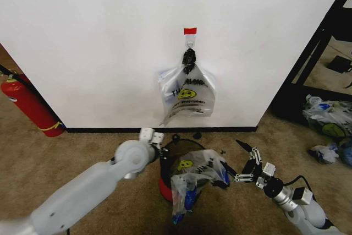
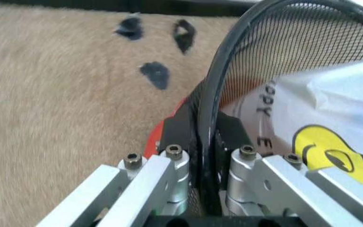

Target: Pick up the garbage bag from the wall and place it over the trash bin.

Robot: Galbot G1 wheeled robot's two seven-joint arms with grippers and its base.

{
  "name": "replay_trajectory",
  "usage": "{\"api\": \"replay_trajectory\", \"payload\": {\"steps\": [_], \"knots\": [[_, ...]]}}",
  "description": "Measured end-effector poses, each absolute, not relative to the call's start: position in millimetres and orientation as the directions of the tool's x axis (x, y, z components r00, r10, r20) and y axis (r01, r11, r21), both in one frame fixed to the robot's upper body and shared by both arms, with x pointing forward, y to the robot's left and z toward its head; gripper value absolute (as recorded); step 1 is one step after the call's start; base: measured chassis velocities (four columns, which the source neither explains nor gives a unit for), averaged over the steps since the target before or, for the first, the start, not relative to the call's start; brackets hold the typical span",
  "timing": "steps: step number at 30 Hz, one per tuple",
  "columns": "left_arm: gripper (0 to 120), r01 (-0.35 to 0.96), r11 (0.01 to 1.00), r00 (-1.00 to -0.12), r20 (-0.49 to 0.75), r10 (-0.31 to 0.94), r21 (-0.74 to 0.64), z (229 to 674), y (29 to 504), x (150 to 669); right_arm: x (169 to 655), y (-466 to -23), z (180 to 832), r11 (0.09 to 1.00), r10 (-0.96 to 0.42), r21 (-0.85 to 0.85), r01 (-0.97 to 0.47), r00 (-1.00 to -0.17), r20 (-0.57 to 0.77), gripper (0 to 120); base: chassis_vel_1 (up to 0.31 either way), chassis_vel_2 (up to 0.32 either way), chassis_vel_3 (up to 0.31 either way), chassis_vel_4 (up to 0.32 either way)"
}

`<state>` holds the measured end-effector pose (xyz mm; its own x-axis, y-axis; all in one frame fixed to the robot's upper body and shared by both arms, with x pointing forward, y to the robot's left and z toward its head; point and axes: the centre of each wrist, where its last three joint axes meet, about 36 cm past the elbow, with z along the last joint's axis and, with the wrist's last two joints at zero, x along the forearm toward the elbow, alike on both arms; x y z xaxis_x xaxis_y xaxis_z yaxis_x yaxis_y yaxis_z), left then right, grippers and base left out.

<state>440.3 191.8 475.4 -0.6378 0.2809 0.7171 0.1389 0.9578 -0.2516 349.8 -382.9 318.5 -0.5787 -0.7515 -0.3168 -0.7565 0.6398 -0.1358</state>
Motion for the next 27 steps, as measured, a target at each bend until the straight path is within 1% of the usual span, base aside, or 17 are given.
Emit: {"api": "replay_trajectory", "payload": {"steps": [1, 4, 5, 6, 9, 11, 15, 18, 27], "knots": [[4, 0.071, 0.952, -0.661, 0.701, 0.267, -0.297, 471.1, 201.5, 431.6, 350.8, -383.8, 318.1, 0.642, -0.749, -0.133, -0.755, -0.581, -0.318, 100, 0.0, 0.0, 0.0, 0.0], [4, -0.046, 0.926, -0.686, 0.685, 0.244, -0.375, 457.6, 210.1, 414.5, 352.4, -385.1, 316.7, 0.646, -0.746, -0.129, -0.753, -0.585, -0.318, 100, 0.0, 0.0, 0.0, 0.0], [4, -0.075, 0.917, -0.691, 0.684, 0.237, -0.393, 453.0, 210.8, 410.3, 352.7, -385.2, 316.5, 0.646, -0.746, -0.129, -0.753, -0.585, -0.318, 100, 0.0, 0.0, 0.0, 0.0], [4, -0.075, 0.917, -0.691, 0.684, 0.237, -0.393, 453.0, 210.8, 410.3, 352.7, -385.2, 316.5, 0.646, -0.746, -0.129, -0.753, -0.585, -0.318, 100, 0.0, 0.0, 0.0, 0.0], [4, -0.181, 0.876, -0.711, 0.675, 0.197, -0.446, 436.3, 210.1, 396.0, 353.1, -383.9, 316.5, 0.641, -0.749, -0.128, -0.757, -0.581, -0.317, 100, 0.0, 0.0, 0.0, 0.0], [4, -0.227, 0.852, -0.721, 0.67, 0.178, -0.471, 430.4, 207.3, 390.7, 353.5, -382.7, 318.4, 0.637, -0.753, -0.131, -0.759, -0.576, -0.318, 100, 0.0, 0.0, 0.0, 0.0], [4, -0.277, 0.821, -0.738, 0.658, 0.152, -0.499, 423.7, 202.5, 383.6, 353.3, -381.6, 319.9, 0.634, -0.755, -0.133, -0.762, -0.572, -0.32, 100, 0.0, 0.0, 0.0, 0.0], [4, -0.28, 0.835, -0.757, 0.644, 0.111, -0.474, 413.2, 197.2, 373.3, 351.6, -381.8, 319.2, 0.631, -0.758, -0.132, -0.765, -0.57, -0.317, 100, 0.0, 0.0, 0.0, 0.0], [4, -0.28, 0.845, -0.757, 0.646, 0.097, -0.455, 400.5, 190.6, 360.7, 348.3, -381.1, 318.3, 0.623, -0.764, -0.135, -0.77, -0.563, -0.316, 100, 0.0, 0.0, 0.0, 0.0]]}}
